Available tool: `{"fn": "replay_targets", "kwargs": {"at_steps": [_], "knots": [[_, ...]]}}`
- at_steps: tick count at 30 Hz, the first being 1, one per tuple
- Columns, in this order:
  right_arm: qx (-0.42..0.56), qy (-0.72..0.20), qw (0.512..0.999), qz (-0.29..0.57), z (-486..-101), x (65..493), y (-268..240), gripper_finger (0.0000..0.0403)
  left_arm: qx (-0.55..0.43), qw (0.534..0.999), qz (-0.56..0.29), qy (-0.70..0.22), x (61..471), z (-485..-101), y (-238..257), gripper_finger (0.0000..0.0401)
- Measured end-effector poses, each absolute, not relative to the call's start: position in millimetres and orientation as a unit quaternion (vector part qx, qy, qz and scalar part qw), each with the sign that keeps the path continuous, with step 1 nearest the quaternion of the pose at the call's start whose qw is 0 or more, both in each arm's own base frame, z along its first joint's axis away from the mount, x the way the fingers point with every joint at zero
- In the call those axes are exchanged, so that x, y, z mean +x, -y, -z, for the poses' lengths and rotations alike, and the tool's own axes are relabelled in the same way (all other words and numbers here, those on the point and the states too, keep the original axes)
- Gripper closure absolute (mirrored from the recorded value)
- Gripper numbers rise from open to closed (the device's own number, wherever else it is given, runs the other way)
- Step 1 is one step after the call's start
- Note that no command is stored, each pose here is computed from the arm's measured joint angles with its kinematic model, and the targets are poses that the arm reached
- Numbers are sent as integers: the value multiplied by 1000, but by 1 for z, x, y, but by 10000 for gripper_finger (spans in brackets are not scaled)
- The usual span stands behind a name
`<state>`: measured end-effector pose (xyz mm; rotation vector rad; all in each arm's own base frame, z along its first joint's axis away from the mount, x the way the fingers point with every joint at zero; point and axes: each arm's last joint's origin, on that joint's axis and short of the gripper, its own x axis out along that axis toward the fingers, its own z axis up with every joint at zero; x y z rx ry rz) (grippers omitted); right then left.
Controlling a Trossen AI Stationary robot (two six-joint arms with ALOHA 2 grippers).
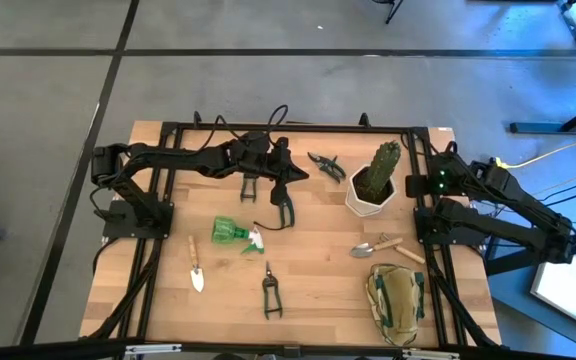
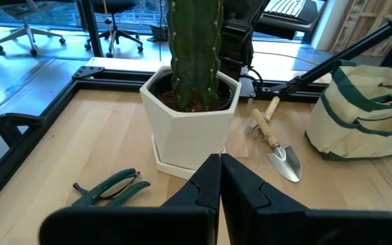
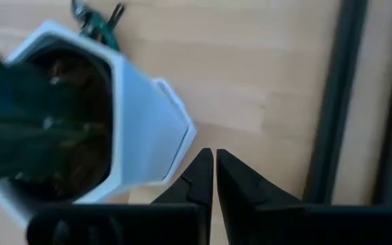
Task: Pick & Place Garden tools in Gardening bag
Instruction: Put the top right hand pruner into the white bag
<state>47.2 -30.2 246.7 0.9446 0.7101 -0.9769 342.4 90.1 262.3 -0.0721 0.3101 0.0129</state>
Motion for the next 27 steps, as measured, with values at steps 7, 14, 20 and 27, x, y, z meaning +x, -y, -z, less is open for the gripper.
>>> {"fn": "replay_targets", "kwargs": {"at_steps": [7, 14, 20, 27], "knots": [[446, -343, 730, 387, -246, 50, 26, 380, -36, 987, -5, -154, 343, -262, -89, 400], [451, -336, 730, 387, -258, 46, 22, 383, -36, 987, -5, -154, 343, -262, -89, 397], [431, -282, 738, 436, -281, 38, 22, 390, -36, 987, -5, -155, 343, -262, -89, 399], [433, -297, 744, 413, -283, 37, 19, 391, -39, 986, -5, -164, 342, -260, -89, 397]]}}
